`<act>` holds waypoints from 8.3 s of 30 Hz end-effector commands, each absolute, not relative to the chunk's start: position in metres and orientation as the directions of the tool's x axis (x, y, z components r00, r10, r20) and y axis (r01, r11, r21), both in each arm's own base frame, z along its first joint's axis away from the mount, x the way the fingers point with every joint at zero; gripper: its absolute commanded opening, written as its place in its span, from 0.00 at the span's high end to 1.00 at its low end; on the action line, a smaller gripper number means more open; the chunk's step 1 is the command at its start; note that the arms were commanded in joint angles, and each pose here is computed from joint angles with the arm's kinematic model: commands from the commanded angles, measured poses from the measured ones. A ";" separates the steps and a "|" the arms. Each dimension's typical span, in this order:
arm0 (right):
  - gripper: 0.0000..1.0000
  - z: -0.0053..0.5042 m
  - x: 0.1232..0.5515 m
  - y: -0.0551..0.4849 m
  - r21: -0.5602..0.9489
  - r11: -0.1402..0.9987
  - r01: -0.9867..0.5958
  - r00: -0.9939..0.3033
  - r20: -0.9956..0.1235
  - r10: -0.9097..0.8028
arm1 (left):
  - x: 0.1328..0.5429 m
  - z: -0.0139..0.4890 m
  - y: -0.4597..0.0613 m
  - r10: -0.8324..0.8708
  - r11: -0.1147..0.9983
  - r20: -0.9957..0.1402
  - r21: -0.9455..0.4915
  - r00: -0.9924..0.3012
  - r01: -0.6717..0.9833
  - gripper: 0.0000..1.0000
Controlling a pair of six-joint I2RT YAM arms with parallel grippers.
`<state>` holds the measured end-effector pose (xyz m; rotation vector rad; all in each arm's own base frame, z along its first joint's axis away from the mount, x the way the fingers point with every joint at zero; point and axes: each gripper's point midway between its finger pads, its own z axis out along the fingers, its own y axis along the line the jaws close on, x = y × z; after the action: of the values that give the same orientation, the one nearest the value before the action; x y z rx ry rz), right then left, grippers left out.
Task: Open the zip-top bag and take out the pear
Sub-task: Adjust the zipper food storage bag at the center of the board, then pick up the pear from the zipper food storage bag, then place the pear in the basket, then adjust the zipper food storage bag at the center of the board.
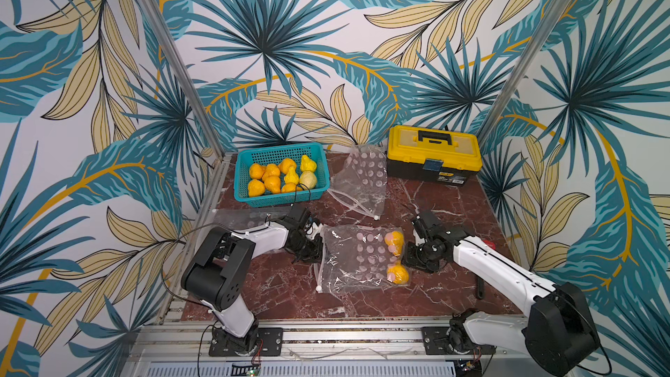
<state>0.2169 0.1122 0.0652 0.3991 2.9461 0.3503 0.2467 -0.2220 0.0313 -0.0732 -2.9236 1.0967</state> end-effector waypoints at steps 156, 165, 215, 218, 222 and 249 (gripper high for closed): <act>0.92 -0.020 0.220 0.189 0.266 0.955 0.130 -0.991 0.004 0.134 | 0.288 0.114 -0.209 -0.015 0.881 -0.264 -0.459 -0.964 0.112 0.39; 0.92 -0.023 0.218 0.190 0.270 0.952 0.142 -0.990 0.017 0.142 | 0.363 0.171 -0.164 -0.074 0.894 -0.411 -0.431 -0.908 0.122 0.38; 0.76 0.061 0.244 0.194 0.288 0.955 0.071 -0.986 -0.123 0.111 | 0.493 0.231 -0.153 -0.098 0.906 -0.577 -0.389 -0.811 0.167 0.17; 0.73 0.076 0.249 0.193 0.287 0.956 0.059 -0.984 -0.146 0.104 | 0.465 0.230 -0.163 -0.094 0.869 -0.532 -0.457 -0.841 0.192 0.23; 0.71 0.094 0.254 0.191 0.285 0.957 0.047 -0.979 -0.176 0.100 | 0.423 0.204 -0.171 -0.076 0.843 -0.440 -0.508 -0.895 0.178 0.37; 0.41 0.083 0.287 0.063 0.193 0.954 0.228 -0.933 -0.235 0.271 | 0.288 0.080 -0.254 0.021 0.659 -0.149 -0.742 -0.989 0.126 0.61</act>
<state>0.2824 0.0703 0.0895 0.3878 2.8599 0.2329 0.2815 -0.2406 0.0819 -0.1192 -2.9971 1.2686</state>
